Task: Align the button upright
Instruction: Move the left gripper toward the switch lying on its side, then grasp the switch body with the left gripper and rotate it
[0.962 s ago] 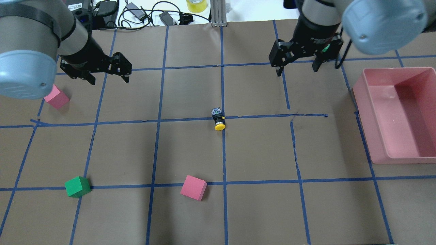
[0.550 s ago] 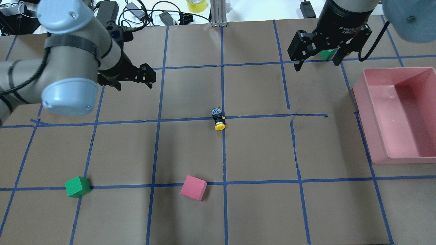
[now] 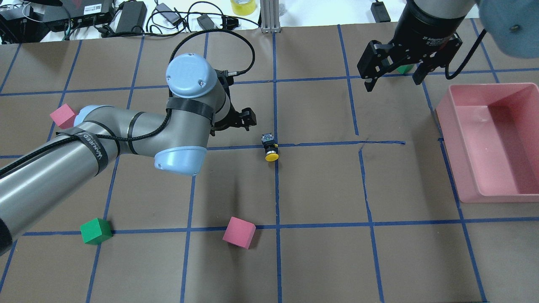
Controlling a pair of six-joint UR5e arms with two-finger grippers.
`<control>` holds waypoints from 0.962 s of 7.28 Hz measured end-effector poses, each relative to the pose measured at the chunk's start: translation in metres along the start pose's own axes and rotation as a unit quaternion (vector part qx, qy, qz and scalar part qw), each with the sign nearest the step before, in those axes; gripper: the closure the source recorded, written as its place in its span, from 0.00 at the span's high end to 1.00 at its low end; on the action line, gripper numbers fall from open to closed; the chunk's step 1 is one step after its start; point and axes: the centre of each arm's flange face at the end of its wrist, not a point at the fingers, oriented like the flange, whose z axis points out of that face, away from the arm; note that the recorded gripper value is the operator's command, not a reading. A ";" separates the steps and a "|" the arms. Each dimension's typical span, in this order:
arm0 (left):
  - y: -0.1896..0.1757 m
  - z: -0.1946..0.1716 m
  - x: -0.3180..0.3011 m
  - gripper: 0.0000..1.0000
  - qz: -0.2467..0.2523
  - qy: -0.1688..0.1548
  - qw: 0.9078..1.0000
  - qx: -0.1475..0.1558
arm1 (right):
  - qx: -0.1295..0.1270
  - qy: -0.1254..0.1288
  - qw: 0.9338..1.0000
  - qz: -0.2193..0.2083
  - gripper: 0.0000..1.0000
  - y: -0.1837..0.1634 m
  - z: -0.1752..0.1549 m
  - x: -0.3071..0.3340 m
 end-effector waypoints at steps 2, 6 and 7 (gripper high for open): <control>0.014 0.029 0.022 1.00 -0.003 -0.001 1.000 -0.014 | 0.000 0.000 1.000 0.000 1.00 0.000 0.004 0.000; 0.025 0.066 0.050 1.00 0.006 0.016 1.000 -0.006 | 0.018 0.010 0.999 0.027 1.00 -0.001 -0.001 -0.001; 0.027 0.072 0.053 0.95 0.006 0.016 1.000 -0.007 | 0.020 0.010 0.999 0.040 1.00 0.000 -0.003 -0.002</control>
